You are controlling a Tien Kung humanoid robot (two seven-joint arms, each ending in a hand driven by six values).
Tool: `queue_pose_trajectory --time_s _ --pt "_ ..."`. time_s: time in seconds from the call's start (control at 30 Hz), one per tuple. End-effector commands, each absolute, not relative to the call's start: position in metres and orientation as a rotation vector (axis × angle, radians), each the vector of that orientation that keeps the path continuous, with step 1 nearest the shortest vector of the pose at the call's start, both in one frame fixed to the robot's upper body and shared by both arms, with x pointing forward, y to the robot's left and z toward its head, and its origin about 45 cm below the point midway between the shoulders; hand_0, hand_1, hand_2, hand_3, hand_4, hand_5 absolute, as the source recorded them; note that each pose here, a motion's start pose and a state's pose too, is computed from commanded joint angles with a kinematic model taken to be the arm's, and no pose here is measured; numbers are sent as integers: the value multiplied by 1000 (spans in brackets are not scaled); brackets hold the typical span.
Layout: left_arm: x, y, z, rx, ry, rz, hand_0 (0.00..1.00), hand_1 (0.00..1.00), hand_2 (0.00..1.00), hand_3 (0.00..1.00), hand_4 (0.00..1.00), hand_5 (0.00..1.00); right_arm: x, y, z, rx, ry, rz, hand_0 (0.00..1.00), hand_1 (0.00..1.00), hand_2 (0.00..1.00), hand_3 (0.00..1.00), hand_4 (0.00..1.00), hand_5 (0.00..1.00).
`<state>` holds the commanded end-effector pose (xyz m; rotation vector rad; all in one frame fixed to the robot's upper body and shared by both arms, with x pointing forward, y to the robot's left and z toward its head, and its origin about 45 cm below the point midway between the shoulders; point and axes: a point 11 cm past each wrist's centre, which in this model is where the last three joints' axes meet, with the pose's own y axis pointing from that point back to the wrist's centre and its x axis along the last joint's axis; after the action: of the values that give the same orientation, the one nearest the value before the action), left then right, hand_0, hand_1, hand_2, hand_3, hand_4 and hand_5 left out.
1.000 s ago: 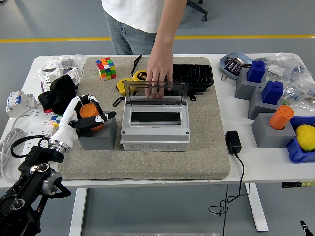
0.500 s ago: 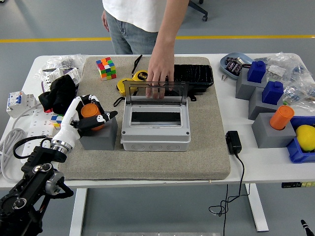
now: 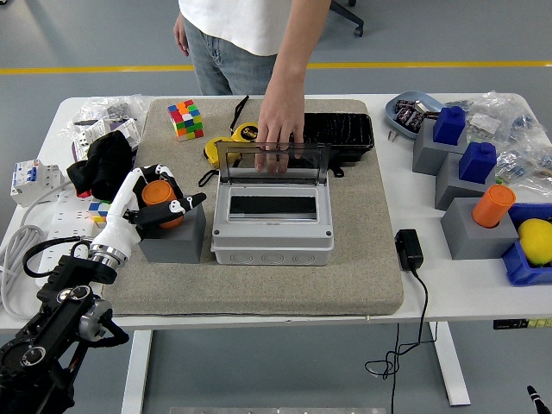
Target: Fetch the battery,place it into the box,close the lid of the box
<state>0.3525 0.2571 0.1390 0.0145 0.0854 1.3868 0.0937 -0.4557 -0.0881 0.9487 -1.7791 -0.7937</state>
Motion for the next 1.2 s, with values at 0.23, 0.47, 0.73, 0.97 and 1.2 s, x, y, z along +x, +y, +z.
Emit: queue_pose_trajectory --time_s 0.23,0.47,0.73,0.97,1.2 --pt "356 262 145 9 70 1398 63 55 91 95 998 2 92 -456 -88 947 -1775 -794 864 848 801 822 998 998" --pt "360 264 152 -2 53 1407 63 53 90 88 998 2 92 -456 -89 948 -1772 -792 864 848 801 822 998 998" --pt "371 269 170 21 -24 1404 65 53 89 83 998 2 93 -457 -88 948 -1775 -790 863 848 801 822 998 998" --pt "378 274 184 52 -97 1429 59 47 87 75 998 2 94 -458 -87 946 -1779 -790 863 848 801 822 998 998" --pt "383 275 211 150 -305 1461 52 35 79 60 998 5 96 -459 -86 948 -1784 -787 863 848 801 822 998 998"
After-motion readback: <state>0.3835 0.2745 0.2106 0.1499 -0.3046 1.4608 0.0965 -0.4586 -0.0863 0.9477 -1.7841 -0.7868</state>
